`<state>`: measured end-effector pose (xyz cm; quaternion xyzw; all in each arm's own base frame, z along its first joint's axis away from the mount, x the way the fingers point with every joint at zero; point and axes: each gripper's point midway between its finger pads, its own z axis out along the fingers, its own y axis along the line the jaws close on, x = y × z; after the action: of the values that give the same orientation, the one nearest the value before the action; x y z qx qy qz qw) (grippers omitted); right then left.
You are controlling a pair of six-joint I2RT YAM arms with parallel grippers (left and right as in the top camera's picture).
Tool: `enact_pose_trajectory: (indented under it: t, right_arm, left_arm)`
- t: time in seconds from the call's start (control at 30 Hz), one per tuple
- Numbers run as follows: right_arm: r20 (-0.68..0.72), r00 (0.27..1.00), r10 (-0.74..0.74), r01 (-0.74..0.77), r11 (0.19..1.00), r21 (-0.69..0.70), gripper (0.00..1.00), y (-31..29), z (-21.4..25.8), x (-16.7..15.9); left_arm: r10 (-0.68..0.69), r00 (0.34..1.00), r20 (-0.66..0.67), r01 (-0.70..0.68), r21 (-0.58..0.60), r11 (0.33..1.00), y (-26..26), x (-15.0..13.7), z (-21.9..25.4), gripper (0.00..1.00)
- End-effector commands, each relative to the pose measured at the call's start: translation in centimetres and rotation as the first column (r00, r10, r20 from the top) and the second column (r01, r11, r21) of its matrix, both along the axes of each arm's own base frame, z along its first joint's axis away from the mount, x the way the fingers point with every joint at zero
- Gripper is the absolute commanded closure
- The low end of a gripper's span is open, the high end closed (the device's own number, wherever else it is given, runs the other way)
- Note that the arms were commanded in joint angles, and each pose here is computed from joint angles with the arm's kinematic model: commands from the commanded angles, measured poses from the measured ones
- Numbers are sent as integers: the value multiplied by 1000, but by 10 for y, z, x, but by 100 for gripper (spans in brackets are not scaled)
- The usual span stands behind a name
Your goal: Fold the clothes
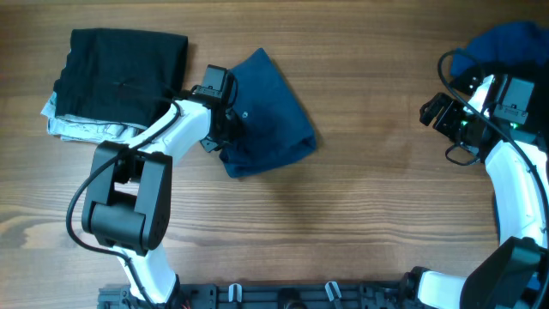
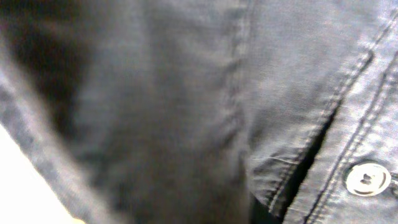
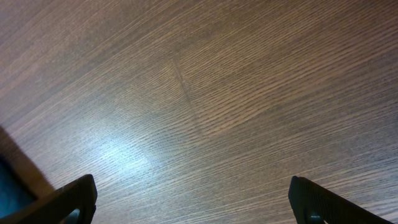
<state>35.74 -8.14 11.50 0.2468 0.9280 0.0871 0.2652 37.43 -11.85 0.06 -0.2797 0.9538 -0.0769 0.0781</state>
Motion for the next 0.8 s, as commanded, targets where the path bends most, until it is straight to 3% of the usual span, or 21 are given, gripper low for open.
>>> enact_pose_trajectory:
  t: [0.0,0.13,0.4,0.57,0.77]
  right_arm:
    - [-4,1000,-14,14,1000,-14,0,-3,0,1]
    - [-4,1000,-14,14,1000,-14,0,-3,0,1]
    - [-4,1000,-14,14,1000,-14,0,-3,0,1]
    - [-4,1000,-14,14,1000,-14,0,-3,0,1]
    - [-4,1000,-14,14,1000,-14,0,-3,0,1]
  left_arm:
    - [6,998,-60,-4,38,999,8,-11,-19,82]
    - [2,998,-58,0,38,999,8,-11,-18,96]
    - [-169,984,54,164,77,983,7,8,11,96]
    - [-287,934,213,265,125,956,2,33,53,96]
    - [-294,875,385,238,187,953,6,58,103,96]
